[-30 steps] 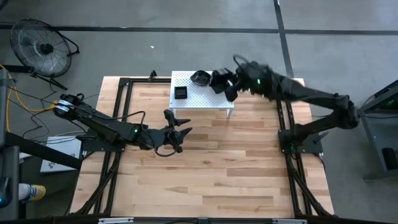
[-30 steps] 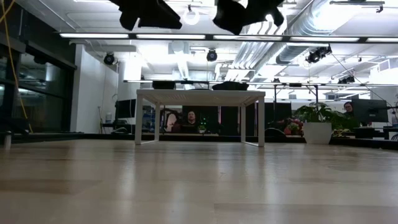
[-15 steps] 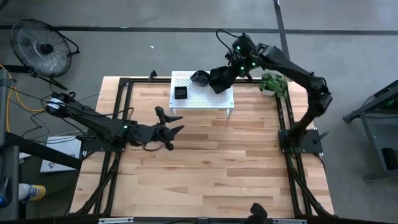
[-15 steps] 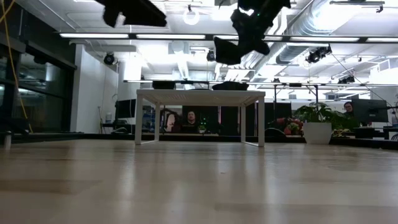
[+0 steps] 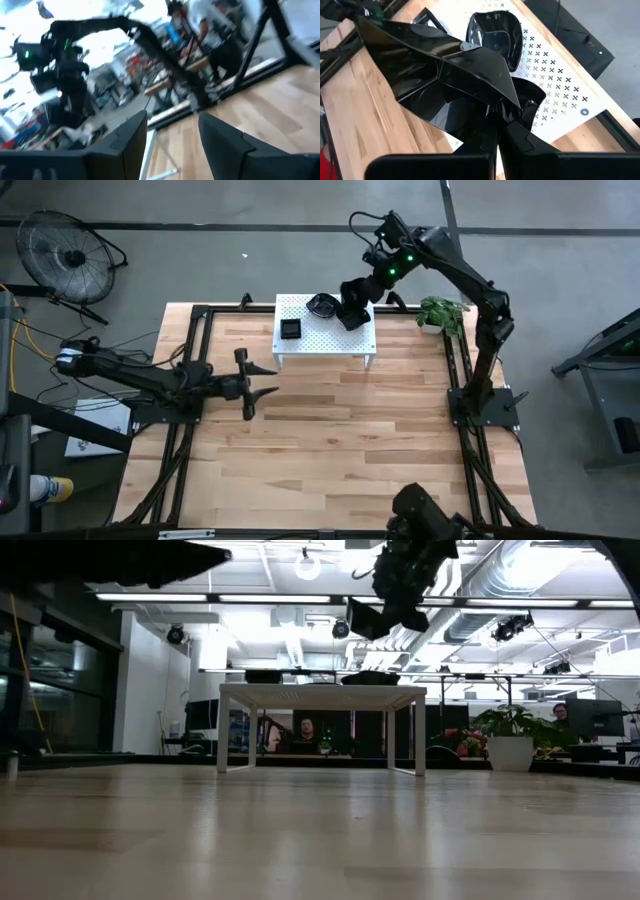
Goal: Pick & Place Mini shaped plates
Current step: Stack the black distorted square plate on top of the black distorted square plate on the shelf
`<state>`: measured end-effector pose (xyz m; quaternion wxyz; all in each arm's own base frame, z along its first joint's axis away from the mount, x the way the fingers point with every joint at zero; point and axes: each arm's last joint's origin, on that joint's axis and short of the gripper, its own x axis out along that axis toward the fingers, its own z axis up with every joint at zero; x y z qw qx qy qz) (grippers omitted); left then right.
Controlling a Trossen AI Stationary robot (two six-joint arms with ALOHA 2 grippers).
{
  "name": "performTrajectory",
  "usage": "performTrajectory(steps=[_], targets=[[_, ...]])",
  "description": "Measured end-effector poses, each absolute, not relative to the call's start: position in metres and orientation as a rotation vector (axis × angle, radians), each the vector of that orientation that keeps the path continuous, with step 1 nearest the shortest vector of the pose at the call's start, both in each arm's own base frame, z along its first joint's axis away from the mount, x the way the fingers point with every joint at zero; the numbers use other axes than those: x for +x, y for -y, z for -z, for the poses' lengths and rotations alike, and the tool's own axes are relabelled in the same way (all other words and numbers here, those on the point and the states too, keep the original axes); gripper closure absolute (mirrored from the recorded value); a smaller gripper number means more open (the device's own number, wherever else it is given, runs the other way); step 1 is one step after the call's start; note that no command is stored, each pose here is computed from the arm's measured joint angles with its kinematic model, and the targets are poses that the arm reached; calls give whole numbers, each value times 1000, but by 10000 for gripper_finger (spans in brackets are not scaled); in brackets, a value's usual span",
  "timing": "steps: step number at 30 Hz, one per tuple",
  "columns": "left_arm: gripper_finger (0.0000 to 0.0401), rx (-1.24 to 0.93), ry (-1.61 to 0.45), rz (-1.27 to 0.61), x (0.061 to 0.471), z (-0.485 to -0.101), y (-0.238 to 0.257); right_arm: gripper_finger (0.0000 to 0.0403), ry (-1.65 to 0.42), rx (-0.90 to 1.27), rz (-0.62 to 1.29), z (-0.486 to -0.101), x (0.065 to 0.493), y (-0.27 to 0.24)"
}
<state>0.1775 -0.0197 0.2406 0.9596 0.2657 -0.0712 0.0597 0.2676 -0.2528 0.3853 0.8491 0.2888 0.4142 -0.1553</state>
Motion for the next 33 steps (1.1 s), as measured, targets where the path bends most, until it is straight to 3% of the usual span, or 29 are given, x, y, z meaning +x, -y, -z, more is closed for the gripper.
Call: performTrajectory(steps=[16,33], targets=[[226,559,360,16,144,-195,2,403,-1050,621,229,-344,276,270],[226,542,308,39,145,-189,2,403,-1123,493,215,-334,279,275]])
